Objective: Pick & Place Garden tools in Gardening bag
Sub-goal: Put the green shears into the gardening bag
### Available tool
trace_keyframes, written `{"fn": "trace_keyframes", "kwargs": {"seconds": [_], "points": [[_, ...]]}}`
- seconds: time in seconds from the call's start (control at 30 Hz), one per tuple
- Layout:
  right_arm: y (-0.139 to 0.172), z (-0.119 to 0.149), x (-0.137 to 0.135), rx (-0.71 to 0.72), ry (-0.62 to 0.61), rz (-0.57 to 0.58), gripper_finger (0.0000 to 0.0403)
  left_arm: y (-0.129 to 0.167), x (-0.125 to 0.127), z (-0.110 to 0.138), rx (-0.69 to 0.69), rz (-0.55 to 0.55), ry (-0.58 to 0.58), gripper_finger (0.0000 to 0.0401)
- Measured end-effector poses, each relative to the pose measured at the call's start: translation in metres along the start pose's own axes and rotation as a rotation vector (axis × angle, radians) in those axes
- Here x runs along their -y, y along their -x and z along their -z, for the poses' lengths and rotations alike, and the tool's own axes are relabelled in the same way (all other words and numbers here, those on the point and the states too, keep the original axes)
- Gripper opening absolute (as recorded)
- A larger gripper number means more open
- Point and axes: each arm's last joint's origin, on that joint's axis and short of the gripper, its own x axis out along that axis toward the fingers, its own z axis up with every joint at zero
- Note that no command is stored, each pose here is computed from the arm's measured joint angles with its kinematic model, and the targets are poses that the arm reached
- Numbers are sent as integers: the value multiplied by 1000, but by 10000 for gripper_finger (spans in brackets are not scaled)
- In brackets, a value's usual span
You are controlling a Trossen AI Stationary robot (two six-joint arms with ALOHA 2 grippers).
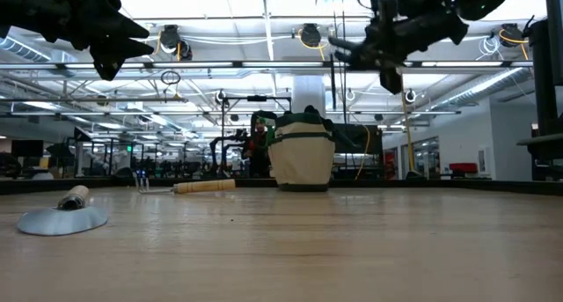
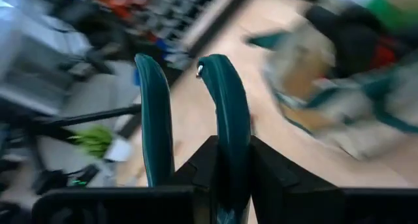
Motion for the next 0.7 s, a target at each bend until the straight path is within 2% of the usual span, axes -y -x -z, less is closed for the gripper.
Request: {"fn": "trace_keyframes", "kwargs": {"seconds": [0.23, 0.5, 0.7], "points": [[0, -16, -13, 106, 72, -187, 47, 0, 0, 0, 0, 0, -1, 145], [9, -35, -32, 304, 181, -333, 47, 0, 0, 0, 0, 0, -7, 145], [15, -46, -38, 537, 213, -275, 47, 0, 0, 0, 1, 0, -7, 145]]}}
